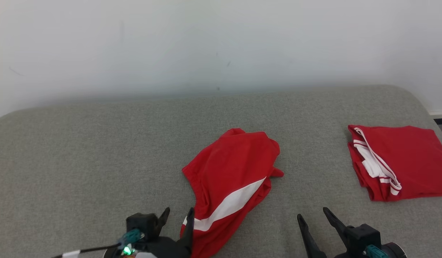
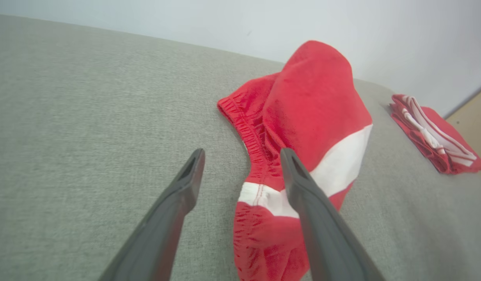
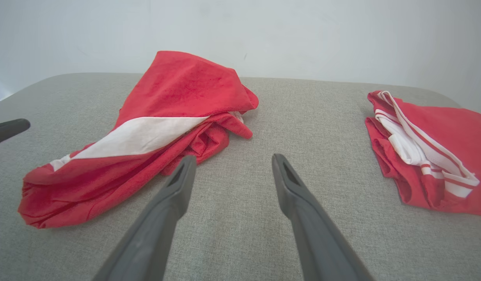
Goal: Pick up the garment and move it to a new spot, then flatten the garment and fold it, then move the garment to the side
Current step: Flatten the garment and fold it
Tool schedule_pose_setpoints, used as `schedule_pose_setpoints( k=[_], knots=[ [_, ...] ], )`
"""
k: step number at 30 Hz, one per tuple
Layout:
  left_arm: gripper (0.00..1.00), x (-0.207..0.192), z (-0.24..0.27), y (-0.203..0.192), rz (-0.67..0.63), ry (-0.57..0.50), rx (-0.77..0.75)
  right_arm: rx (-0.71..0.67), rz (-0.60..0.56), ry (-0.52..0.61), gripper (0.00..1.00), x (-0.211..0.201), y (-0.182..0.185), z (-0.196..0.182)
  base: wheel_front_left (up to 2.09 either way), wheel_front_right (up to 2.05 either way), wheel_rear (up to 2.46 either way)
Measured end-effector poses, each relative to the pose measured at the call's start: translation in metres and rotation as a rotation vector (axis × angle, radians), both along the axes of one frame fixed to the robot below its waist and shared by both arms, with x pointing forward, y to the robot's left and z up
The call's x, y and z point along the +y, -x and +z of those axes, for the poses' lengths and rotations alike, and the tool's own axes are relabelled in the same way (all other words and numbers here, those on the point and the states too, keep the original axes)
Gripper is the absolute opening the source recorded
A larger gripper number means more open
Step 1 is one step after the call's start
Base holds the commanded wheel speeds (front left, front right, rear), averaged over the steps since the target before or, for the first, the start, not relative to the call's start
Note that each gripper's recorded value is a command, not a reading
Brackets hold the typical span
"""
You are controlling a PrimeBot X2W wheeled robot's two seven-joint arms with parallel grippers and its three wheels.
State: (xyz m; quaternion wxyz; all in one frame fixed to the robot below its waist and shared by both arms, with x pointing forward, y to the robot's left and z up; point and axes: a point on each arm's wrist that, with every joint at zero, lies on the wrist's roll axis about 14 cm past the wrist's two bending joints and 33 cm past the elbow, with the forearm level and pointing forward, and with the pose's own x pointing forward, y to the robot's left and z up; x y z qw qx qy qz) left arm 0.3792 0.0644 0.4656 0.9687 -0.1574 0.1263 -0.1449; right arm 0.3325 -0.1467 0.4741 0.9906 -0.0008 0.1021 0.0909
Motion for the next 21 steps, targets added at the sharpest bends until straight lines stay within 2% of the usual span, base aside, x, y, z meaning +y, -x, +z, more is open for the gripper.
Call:
schedule_pose_setpoints(
  k=[6,11,12,13,14,15,16,18,21],
  knots=[
    [1.0,-0.038,-0.018,-0.011,-0.205,-0.17,0.104,-0.006,-0.02,-0.004,1.0,-0.005,0.0,0.002,0.0,0.0,0.0],
    [1.0,-0.043,-0.036,-0.02,-0.239,-0.255,0.191,0.006,-0.075,-0.003,1.0,-0.021,0.005,-0.002,0.0,0.0,0.0],
    [0.95,-0.042,-0.043,-0.02,-0.246,-0.276,0.22,0.009,-0.084,-0.003,1.0,-0.024,0.005,-0.004,0.0,0.0,0.0],
    [0.69,-0.042,-0.049,-0.019,-0.255,-0.289,0.25,0.011,-0.093,-0.002,1.0,-0.027,0.006,-0.005,0.0,0.0,0.0],
    [0.47,-0.042,-0.055,-0.018,-0.261,-0.299,0.277,0.013,-0.1,-0.003,1.0,-0.028,0.007,-0.006,0.0,0.0,0.0],
    [0.14,-0.042,-0.059,-0.018,-0.263,-0.306,0.292,0.016,-0.107,-0.002,1.0,-0.03,0.008,-0.007,0.0,0.0,0.0],
    [0.0,-0.042,-0.06,-0.02,-0.262,-0.303,0.295,0.02,-0.112,-0.002,1.0,-0.032,0.008,-0.008,0.0,0.0,0.0],
    [0.0,-0.041,-0.053,-0.031,-0.223,-0.28,0.259,0.025,-0.121,-0.002,1.0,-0.034,0.008,-0.01,0.0,0.0,0.0],
    [0.0,-0.028,-0.029,-0.054,-0.095,-0.202,0.15,0.027,-0.126,-0.001,1.0,-0.035,0.008,-0.011,0.0,0.0,0.0]
  ],
)
